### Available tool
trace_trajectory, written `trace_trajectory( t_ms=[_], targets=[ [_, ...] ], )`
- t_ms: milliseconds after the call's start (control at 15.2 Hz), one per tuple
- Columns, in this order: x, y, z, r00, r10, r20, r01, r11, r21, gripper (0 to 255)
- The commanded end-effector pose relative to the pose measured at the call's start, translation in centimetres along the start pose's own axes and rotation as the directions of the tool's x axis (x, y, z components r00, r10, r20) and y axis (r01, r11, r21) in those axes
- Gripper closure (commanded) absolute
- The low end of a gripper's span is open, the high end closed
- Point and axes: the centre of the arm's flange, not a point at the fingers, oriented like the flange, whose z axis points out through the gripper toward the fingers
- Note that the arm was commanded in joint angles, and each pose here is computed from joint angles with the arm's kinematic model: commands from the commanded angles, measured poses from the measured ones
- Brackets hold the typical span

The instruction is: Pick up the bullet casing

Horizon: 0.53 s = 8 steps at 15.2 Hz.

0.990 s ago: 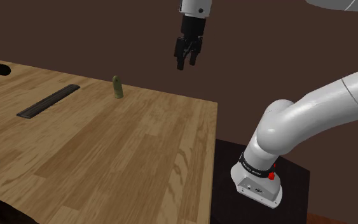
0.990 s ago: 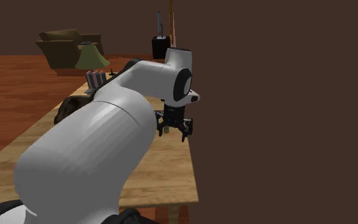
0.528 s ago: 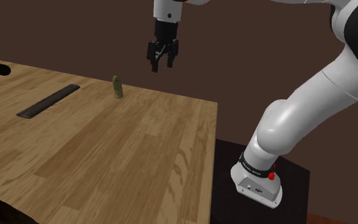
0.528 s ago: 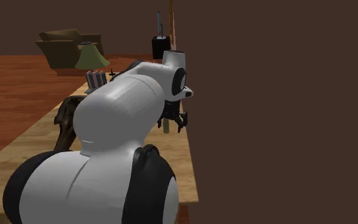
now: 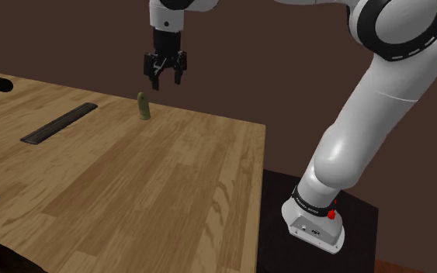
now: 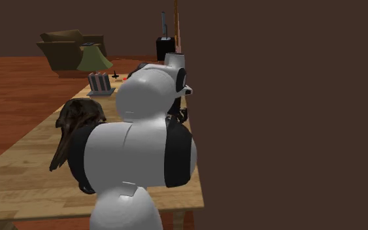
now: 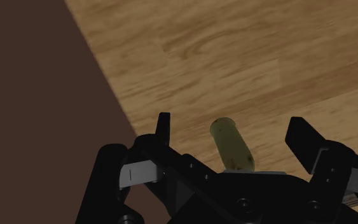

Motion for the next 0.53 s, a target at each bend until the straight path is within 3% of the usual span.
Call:
trace_trajectory(
  t_ms=[0, 330, 462],
  targets=[
    [2.5, -1.1, 0.8, 1.000, 0.008, -0.002, -0.008, 1.000, 0.000, 0],
    [8.3, -3.7, 2.5, 1.000, 0.025, -0.006, -0.025, 1.000, -0.002, 0],
    [8.3, -3.7, 3.0, 1.000, 0.025, -0.006, -0.025, 1.000, -0.002, 0]
  ],
)
